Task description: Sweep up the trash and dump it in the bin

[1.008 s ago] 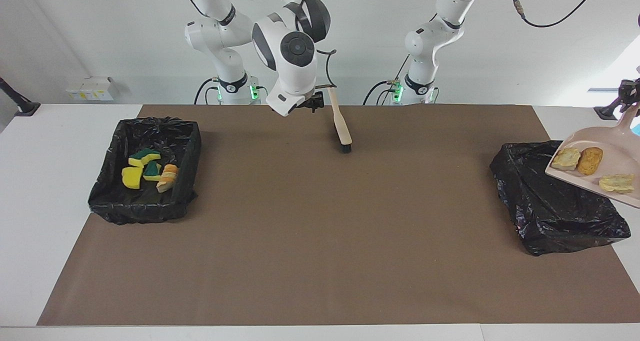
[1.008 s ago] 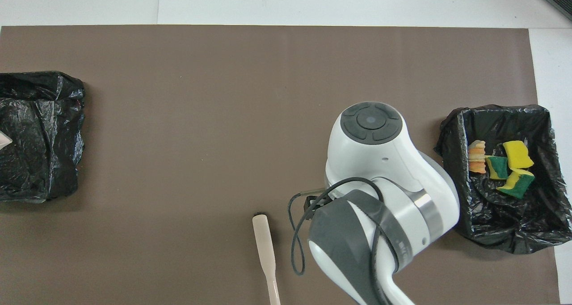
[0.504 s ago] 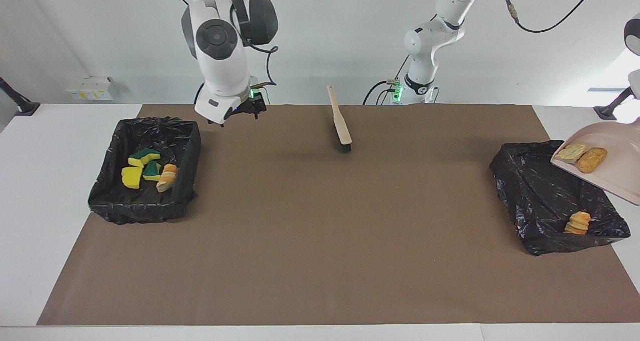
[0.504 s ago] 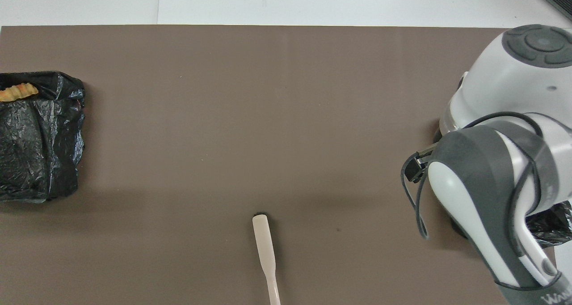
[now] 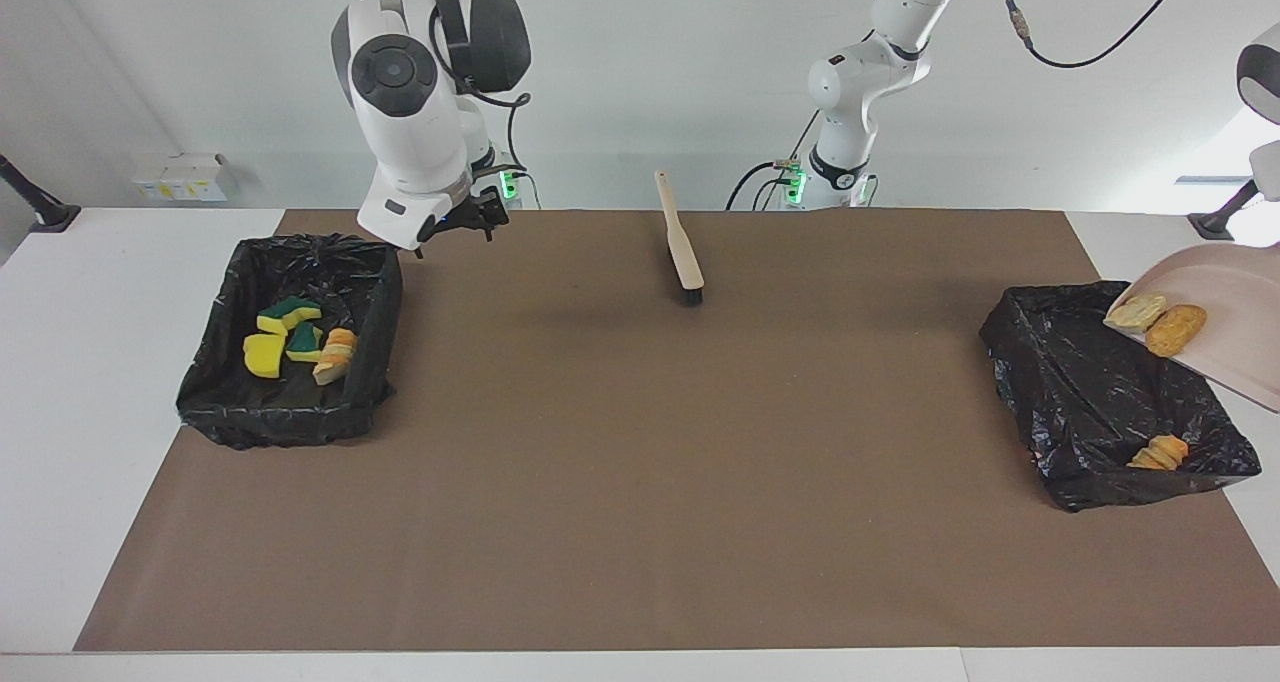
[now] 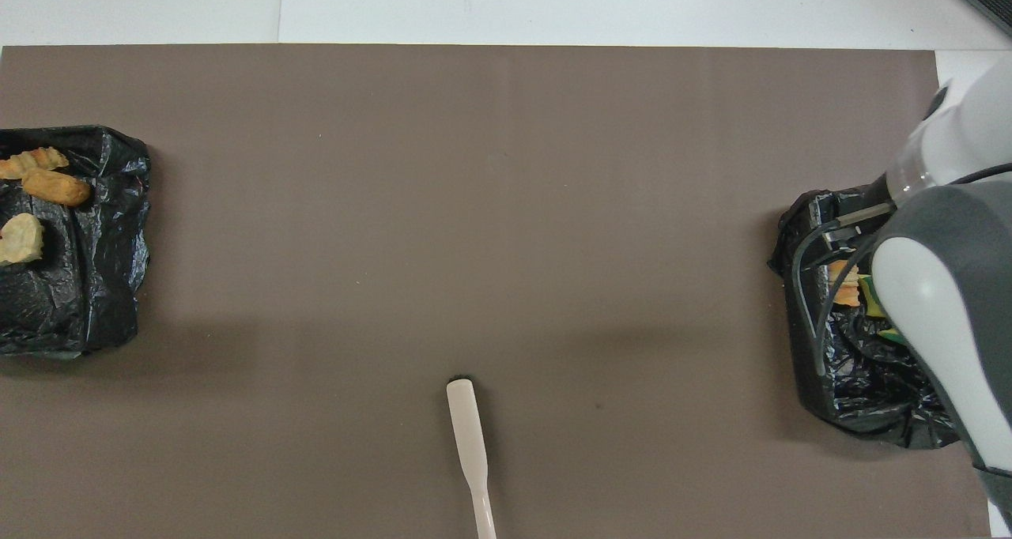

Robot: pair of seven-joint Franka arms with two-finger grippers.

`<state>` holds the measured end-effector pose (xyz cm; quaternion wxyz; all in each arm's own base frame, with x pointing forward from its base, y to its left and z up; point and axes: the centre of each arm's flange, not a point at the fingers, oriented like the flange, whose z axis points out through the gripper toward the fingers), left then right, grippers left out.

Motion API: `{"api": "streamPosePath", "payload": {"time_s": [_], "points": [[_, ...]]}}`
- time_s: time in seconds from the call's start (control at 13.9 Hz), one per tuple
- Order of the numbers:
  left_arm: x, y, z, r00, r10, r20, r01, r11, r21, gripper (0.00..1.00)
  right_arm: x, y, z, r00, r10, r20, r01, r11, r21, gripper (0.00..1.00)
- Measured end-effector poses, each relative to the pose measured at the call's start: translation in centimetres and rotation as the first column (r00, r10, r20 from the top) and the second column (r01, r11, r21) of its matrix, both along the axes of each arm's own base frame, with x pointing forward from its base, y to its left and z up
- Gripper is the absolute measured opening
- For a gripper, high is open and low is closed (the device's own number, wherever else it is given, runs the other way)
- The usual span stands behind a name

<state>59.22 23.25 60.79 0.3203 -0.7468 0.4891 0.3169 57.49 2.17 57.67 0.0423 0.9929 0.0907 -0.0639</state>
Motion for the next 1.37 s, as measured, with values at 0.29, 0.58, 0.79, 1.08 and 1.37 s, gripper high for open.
{"api": "streamPosePath", "payload": {"time_s": [0.29, 0.58, 0.79, 1.08, 1.37], "points": [[0.7, -3.8, 2.4, 0.996, -0.088, -0.008, 0.087, 0.996, -0.033, 0.31, 0.2, -3.2, 2.2, 0.994, -0.078, 0.07, 0.079, 0.997, -0.007, 1.0], [-0.9, -7.8, 4.7, 0.996, -0.036, 0.086, 0.055, 0.972, -0.23, 0.31, -0.5, -3.8, 3.7, 0.981, -0.166, 0.096, 0.163, 0.986, 0.039, 1.0], [-2.3, -11.7, 5.8, 0.97, 0.137, 0.203, -0.05, 0.922, -0.384, 0.31, -1.2, -4.2, 4.5, 0.972, -0.211, 0.105, 0.206, 0.977, 0.051, 1.0], [-3.3, -21.4, 4.1, 0.889, 0.406, 0.212, -0.249, 0.817, -0.52, 0.31, -3.5, -4.1, 4.9, 0.968, -0.233, 0.088, 0.227, 0.971, 0.076, 1.0], [-4.4, -33.5, -0.8, 0.728, 0.669, 0.153, -0.462, 0.643, -0.611, 0.31, -4.3, -3.6, 5.0, 0.97, -0.225, 0.088, 0.218, 0.973, 0.081, 1.0]]}}
